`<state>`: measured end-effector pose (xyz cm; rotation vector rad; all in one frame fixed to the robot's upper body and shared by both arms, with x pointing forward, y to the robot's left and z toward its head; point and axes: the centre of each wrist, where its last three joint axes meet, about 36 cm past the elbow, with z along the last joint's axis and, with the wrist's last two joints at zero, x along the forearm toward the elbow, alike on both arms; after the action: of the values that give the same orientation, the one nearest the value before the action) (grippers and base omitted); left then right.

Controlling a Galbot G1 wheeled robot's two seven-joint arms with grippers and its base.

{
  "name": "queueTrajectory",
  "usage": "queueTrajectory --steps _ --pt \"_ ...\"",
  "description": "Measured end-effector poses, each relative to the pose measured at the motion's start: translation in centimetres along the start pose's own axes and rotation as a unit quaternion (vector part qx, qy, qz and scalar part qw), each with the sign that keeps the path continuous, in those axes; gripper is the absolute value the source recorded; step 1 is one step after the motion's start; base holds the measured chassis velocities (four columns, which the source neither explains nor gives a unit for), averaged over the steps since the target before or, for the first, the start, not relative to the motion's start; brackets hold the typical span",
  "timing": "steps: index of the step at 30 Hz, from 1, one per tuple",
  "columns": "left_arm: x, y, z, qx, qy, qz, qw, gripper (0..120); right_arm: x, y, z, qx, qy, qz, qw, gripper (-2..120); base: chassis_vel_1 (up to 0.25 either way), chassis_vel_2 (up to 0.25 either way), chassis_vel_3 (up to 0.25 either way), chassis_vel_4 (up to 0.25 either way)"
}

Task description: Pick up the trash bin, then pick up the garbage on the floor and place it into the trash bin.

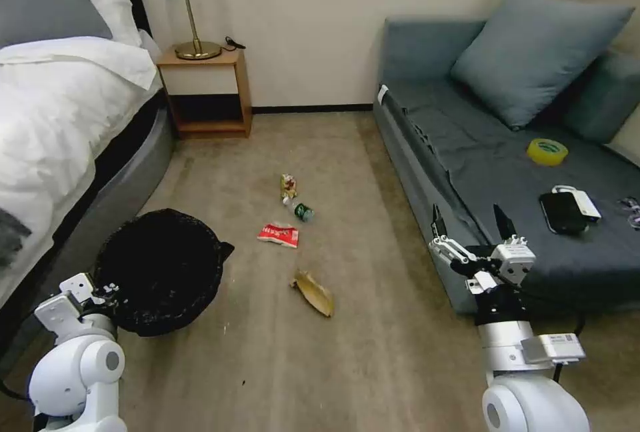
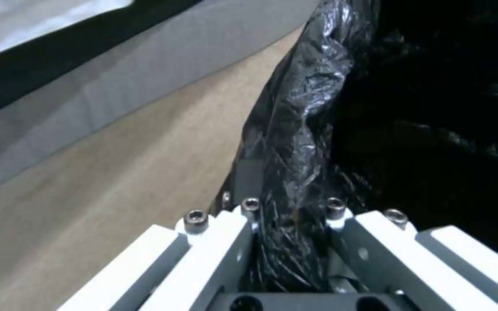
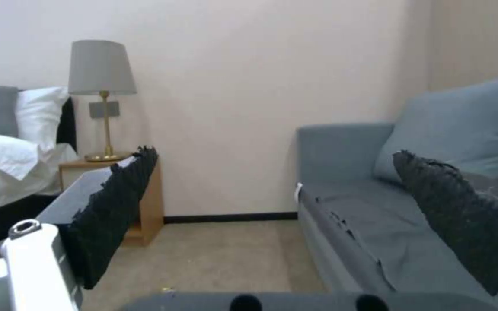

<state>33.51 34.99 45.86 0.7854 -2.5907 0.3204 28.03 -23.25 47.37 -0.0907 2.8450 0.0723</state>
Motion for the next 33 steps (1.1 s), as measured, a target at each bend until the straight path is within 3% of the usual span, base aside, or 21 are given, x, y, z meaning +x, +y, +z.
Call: queueTrajectory --steps 12,31,33 --pt "-0.5 0.0 -0.2 0.005 -0.001 -0.002 1.0000 3 -0.6 0.9 0.6 -0.011 0.005 -0.016 1.000 100 -0.172 0.174 0.174 -0.172" --pt "-1.1 0.9 0.0 0.010 -0.002 -0.013 0.9999 3 -2.7 2.6 2.6 -0.011 0.028 -0.060 0.998 100 -0.026 0.039 0.034 -0.027" --pt "-1.0 0.4 0.0 0.009 -0.003 -0.006 0.9999 3 -3.9 2.9 2.9 -0.008 0.064 -0.081 0.995 100 0.000 0.000 0.000 0.000"
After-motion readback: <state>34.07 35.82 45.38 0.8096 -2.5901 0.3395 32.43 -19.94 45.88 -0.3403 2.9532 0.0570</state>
